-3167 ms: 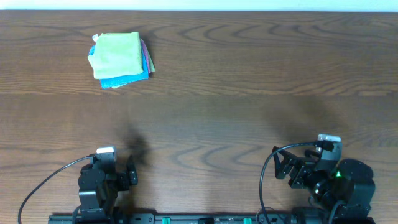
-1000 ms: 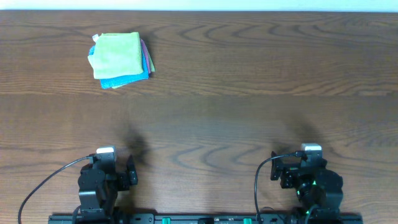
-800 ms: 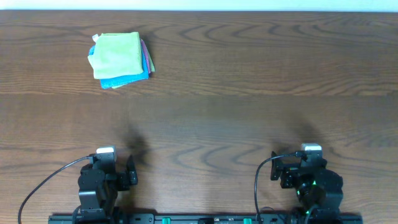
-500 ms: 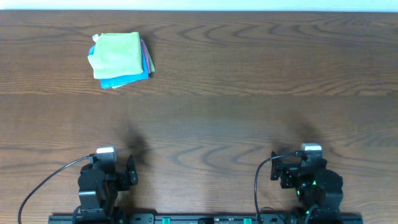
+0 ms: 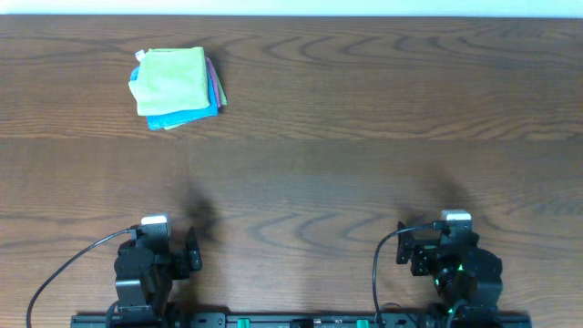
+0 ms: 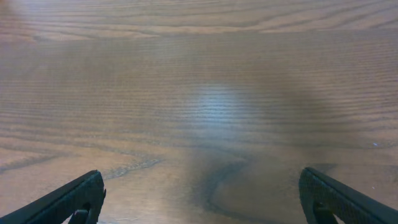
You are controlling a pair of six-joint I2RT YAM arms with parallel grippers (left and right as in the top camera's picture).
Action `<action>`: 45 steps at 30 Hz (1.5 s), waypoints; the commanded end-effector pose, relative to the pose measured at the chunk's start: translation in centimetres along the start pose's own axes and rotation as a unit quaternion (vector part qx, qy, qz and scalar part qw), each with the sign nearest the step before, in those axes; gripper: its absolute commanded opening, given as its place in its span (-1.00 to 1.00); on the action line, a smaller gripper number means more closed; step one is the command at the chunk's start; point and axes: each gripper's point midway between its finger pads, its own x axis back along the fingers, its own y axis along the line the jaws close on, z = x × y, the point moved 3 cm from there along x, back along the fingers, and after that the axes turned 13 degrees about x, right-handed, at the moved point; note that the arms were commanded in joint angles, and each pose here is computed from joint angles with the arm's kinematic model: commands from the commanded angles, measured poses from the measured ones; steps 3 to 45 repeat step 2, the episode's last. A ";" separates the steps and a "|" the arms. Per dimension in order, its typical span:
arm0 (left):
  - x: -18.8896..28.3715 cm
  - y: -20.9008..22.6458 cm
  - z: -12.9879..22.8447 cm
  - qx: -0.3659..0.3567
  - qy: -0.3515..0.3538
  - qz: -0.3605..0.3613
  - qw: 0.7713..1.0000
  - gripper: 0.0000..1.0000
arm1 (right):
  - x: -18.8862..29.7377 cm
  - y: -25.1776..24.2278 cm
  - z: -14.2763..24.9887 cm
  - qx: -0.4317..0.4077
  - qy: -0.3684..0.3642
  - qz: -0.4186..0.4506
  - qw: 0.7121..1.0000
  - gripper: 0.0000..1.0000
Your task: Fold the cloth
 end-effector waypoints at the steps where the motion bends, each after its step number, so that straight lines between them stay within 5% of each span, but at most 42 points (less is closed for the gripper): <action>1: -0.4 0.4 0.7 -0.007 0.008 -0.009 1.000 0.91 | -0.1 -0.1 0.3 0.007 0.002 0.004 1.000 0.99; 45: -0.4 0.4 0.7 -0.007 0.008 -0.009 1.000 0.91 | -0.1 -0.1 0.3 0.007 0.002 0.004 1.000 0.99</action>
